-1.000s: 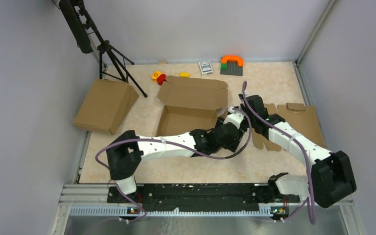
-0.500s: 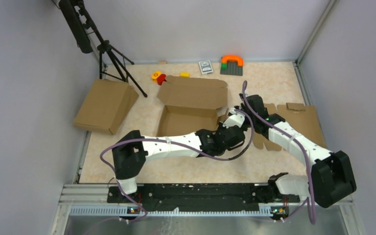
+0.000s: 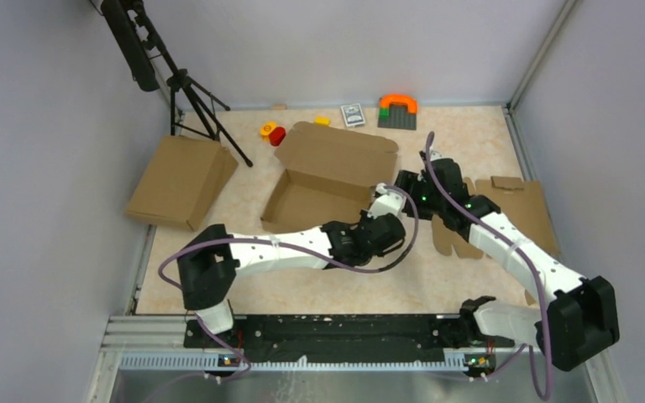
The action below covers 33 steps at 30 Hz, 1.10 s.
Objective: Fold the paper box
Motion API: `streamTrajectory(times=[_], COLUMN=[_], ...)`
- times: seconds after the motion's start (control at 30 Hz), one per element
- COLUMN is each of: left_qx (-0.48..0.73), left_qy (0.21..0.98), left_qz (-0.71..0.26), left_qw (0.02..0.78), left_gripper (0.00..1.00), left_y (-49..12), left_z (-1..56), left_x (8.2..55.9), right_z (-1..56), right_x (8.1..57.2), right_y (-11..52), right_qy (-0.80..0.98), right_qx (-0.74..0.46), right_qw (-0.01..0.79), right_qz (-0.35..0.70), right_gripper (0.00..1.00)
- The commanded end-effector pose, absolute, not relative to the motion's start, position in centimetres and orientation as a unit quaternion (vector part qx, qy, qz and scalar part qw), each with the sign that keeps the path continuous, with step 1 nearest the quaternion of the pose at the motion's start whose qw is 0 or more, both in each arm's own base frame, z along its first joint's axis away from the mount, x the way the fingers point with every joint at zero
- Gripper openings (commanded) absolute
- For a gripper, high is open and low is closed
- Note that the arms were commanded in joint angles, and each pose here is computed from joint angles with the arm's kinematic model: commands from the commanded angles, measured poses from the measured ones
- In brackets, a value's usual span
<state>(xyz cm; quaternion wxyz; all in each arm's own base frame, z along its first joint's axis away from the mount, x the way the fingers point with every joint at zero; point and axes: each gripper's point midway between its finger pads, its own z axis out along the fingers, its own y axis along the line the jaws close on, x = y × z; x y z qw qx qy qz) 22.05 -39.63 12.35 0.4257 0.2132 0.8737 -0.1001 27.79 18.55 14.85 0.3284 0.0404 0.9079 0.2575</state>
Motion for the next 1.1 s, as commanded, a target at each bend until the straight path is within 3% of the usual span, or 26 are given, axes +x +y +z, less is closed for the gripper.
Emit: streamTrajectory(times=[0.0,0.5,0.57,0.67,1.07], left_qx=[0.158,0.049,0.042,0.030,-0.003], left_qy=[0.860,0.862,0.853,0.848,0.855], left_qz=[-0.199,-0.311,-0.332,-0.356,-0.366], left_qw=[0.442,0.398,0.401,0.392,0.368], left_gripper=[0.00,0.00,0.00,0.00,0.00], left_y=[-39.5,-32.9,-32.8,-32.3,-29.9], left_z=[15.9,14.9,15.3,15.1,13.0], left_x=[22.4,23.7,23.9,24.0,24.6], right_z=[17.3,13.8,13.6,13.2,11.2], right_x=[28.5,27.2,27.2,27.3,28.4], right_y=[17.3,18.9,19.5,20.3,24.5], right_qy=[0.887,0.868,0.862,0.862,0.873], right_qx=[0.063,0.080,0.081,0.079,0.070], right_qw=[0.386,0.374,0.372,0.359,0.329], right_qz=[0.243,0.317,0.336,0.348,0.353], right_gripper=[0.74,0.77,0.79,0.95,0.97])
